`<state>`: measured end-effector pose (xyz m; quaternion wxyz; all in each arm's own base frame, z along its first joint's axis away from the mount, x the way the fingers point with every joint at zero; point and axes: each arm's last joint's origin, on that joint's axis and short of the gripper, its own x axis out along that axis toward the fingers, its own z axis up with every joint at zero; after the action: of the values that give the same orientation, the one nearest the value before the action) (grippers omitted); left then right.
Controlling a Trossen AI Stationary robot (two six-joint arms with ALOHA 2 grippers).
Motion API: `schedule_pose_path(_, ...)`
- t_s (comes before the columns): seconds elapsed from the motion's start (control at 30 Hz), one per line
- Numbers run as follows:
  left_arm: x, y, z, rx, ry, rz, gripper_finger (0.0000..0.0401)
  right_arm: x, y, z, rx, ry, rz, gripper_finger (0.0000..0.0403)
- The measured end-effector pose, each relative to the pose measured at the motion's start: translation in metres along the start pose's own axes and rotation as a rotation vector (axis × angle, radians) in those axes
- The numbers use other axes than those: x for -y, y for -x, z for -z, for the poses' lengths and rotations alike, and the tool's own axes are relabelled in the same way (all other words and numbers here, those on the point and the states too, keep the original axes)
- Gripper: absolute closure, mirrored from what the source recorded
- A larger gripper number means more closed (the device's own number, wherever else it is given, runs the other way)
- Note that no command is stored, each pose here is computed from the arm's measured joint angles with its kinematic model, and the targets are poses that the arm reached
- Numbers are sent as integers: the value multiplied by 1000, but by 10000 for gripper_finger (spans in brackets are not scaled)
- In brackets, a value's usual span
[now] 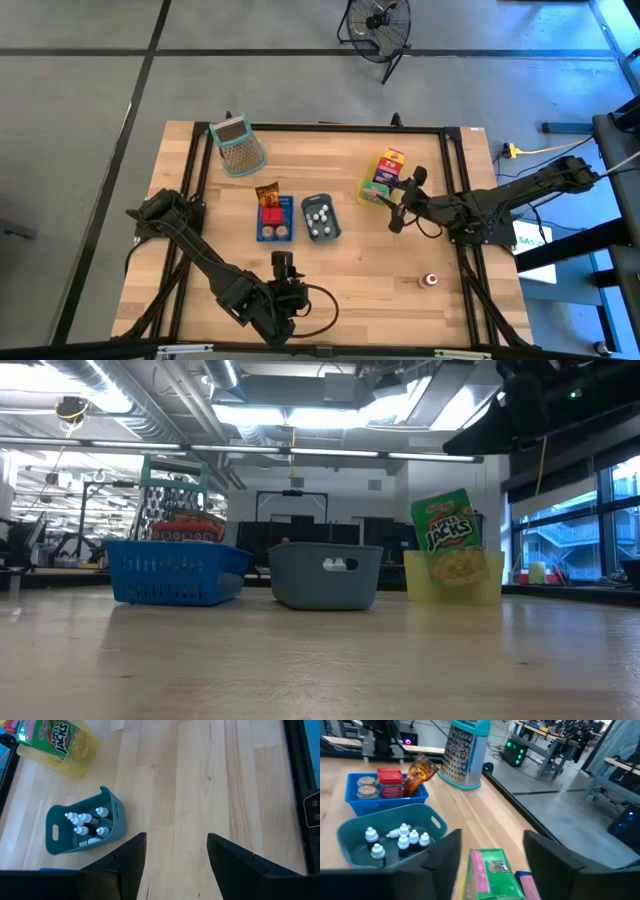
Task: Pick & Place Kitchen Items
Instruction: Put the green cereal box into the yellow bin
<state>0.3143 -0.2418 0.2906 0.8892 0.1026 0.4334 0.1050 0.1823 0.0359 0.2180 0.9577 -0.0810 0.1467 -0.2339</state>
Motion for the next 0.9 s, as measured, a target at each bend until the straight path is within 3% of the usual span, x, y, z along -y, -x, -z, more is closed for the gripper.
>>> schedule_pose_path(0.23,0,0,0,1,10,0,198,2,-1,1,-7,-1,12,365)
schedule_pose_path(0.3,0,0,0,0,11,0,200,1,-1,1,-8,14,4,392)
schedule_pose_path(0.9,1,1,0,9,45,-6,202,13,-11,15,-155,-79,-38,402)
